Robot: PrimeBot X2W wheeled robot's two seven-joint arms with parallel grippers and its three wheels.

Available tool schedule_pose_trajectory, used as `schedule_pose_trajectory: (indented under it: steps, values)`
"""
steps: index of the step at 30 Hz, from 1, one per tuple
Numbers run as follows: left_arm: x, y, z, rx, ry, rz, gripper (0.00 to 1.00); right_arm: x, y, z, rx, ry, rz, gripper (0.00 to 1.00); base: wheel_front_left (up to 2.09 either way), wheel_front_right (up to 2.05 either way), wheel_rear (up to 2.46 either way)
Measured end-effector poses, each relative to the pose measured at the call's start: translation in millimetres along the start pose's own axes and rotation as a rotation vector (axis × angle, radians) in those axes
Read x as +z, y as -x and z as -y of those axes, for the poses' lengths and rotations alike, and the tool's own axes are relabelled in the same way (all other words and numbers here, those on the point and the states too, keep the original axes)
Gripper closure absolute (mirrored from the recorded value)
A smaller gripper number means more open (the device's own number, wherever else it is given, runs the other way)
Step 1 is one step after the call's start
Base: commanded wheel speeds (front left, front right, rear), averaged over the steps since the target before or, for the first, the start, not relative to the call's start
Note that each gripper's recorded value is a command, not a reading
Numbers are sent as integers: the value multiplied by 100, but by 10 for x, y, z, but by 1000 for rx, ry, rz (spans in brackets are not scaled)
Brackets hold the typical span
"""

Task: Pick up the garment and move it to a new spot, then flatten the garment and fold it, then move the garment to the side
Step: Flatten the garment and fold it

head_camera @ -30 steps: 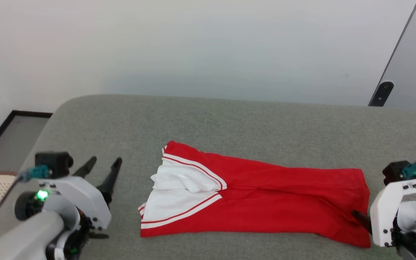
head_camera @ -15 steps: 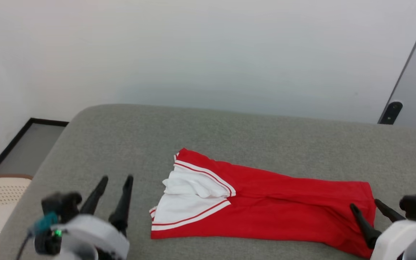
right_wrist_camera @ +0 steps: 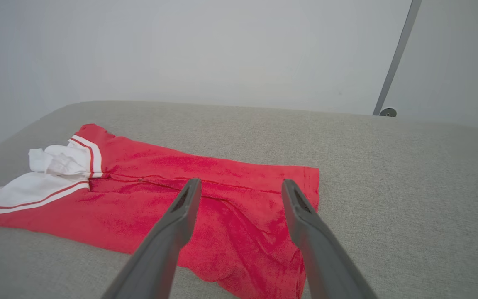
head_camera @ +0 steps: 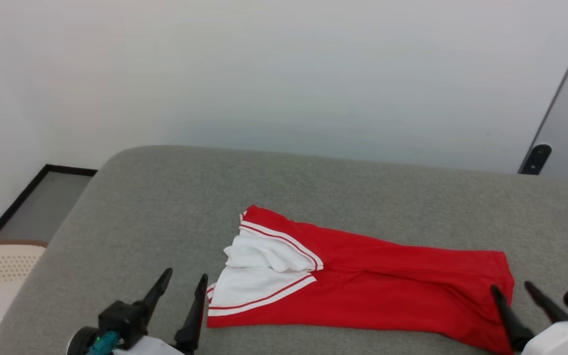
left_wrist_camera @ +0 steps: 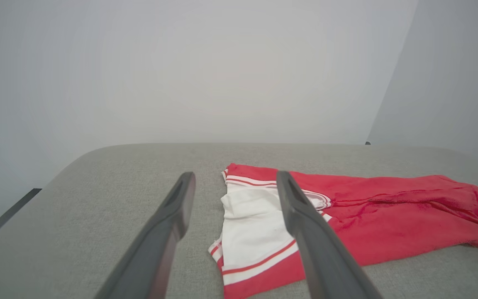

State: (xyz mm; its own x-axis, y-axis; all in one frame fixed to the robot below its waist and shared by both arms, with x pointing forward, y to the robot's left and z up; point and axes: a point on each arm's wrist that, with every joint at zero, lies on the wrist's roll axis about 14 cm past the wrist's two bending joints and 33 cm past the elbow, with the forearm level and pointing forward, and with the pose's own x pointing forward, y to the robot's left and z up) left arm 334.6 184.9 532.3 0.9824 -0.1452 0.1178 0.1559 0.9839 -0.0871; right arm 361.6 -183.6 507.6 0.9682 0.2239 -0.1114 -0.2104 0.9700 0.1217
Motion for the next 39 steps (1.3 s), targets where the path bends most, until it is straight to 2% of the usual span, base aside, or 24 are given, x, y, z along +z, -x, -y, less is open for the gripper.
schedule_pose_trajectory:
  steps: [6, 15, 26, 32, 39]
  values:
    - [-69, -92, -41, -11, -5, -18, 0, 62, -87, 369, -61, 49, -94, 0, 0, 0, 0]
    - [-143, -162, -186, 16, -8, -35, 0, -192, -282, 705, -103, 50, -411, 0, 0, 0, 0]
    - [-190, -330, -118, -5, 19, -37, 0, -544, -665, 765, -107, 71, -746, 0, 0, 0, 0]
    - [-245, -383, -159, 18, 36, -50, 0, -956, -804, 616, -102, -16, -941, 0, 0, 0, 0]
    - [-334, -318, -270, 64, 54, -77, 0, -1098, -964, 574, -110, -5, -1053, 0, 0, 0, 0]
